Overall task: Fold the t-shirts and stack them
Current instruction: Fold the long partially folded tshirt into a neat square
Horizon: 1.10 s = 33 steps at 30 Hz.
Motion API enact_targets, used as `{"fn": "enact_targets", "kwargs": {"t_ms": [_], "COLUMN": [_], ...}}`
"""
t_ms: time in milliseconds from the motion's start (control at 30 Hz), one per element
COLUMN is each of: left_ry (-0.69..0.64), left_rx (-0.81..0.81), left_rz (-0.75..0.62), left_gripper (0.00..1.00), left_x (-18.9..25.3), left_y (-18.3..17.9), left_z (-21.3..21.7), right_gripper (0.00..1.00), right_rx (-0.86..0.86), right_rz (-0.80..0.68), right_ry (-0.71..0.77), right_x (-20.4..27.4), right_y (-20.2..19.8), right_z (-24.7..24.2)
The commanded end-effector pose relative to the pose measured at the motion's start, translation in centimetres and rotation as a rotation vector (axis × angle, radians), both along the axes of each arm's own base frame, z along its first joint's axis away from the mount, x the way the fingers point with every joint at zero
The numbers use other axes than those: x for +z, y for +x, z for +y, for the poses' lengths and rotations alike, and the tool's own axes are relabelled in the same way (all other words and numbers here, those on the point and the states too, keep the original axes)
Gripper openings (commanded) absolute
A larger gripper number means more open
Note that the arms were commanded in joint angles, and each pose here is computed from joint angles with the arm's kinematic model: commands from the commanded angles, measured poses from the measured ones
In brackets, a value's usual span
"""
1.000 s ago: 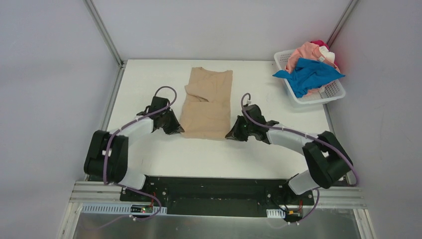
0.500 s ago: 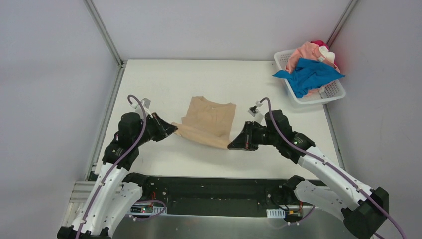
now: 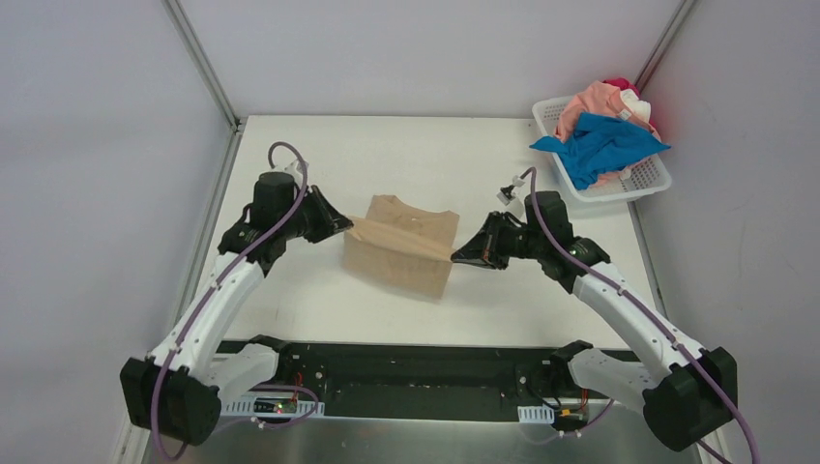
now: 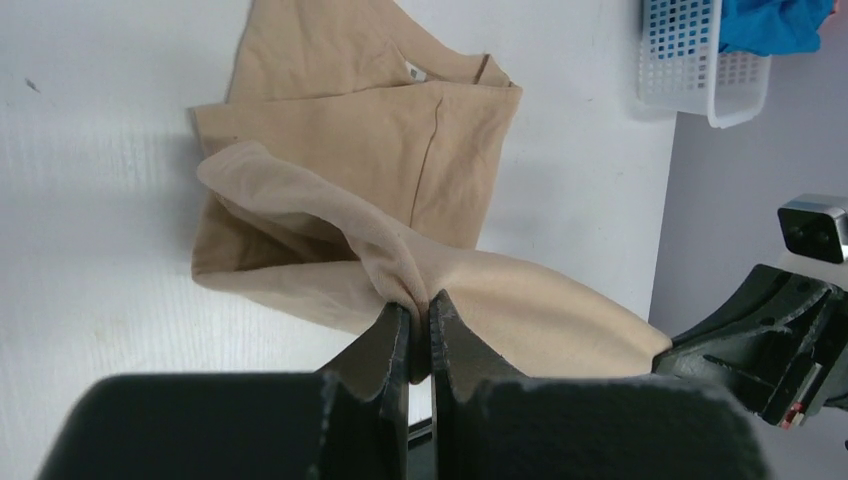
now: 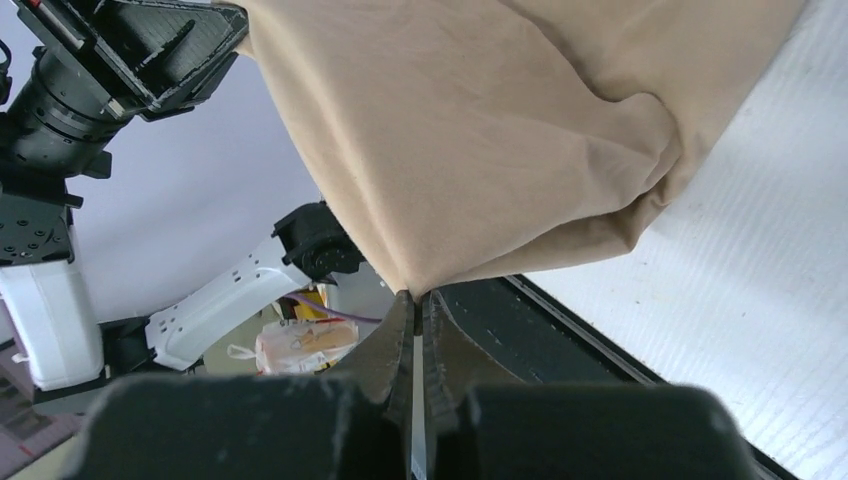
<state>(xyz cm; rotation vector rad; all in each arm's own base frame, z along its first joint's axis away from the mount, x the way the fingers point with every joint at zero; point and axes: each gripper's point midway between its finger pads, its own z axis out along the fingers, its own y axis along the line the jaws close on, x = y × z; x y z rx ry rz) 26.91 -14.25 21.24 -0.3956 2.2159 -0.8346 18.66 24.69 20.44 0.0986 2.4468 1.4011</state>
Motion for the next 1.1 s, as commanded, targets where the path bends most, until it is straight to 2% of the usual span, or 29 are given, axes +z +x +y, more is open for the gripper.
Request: {"fn": "enact_targets", "kwargs": {"t_ms": [0,233,567,667,833,967,1033,1067], "left_ry": [0.026,-0.003,-0.026,-0.043,-0.076,-0.060,-0.064,-0.065], "left_rx": [0.017,-0.050,-0.074,-0.083,-0.086,-0.042,-0.026,-0.020], "left_rz": [-0.076,0.030,0.135,0.167,0.245,0.272,0.284,0.285], "left_gripper": [0.00,0.00,0.00,0.07,0.11,0.20,0.33,0.45], "left_x": [2.1,-0.1,-4.1,-5.5,-9.0,-11.0,-11.5,-11.6], "left_y": [4.9,9.9,16.6,18.4,20.7,22.3,22.9,23.1], "left_z": [-0.4,-2.3,-2.4,-2.5,-2.5,-1.7,-1.3,-1.2], "right_gripper": [0.00,0.00,0.00,0.00,0.00,0.00,0.00,0.00], "right_rx": [-0.058,-0.125,-0.228,-0.255,-0.276,-0.288,-0.288,-0.291], "right_rz": [-0.039,-0.019,0.034,0.064,0.110,0.116,0.120,0.120], "right_ry": [0.022,0.024,-0.036,-0.067,-0.102,-0.132,-0.139,-0.140], "right_x": [1.9,1.2,-1.3,-2.9,-5.9,-8.5,-9.6,-9.8], "right_y": [2.8,6.5,13.4,15.4,18.5,21.5,22.8,23.4], "right_z": [-0.4,-1.0,-1.4,-1.6,-1.5,-1.4,-1.2,-1.2]}}
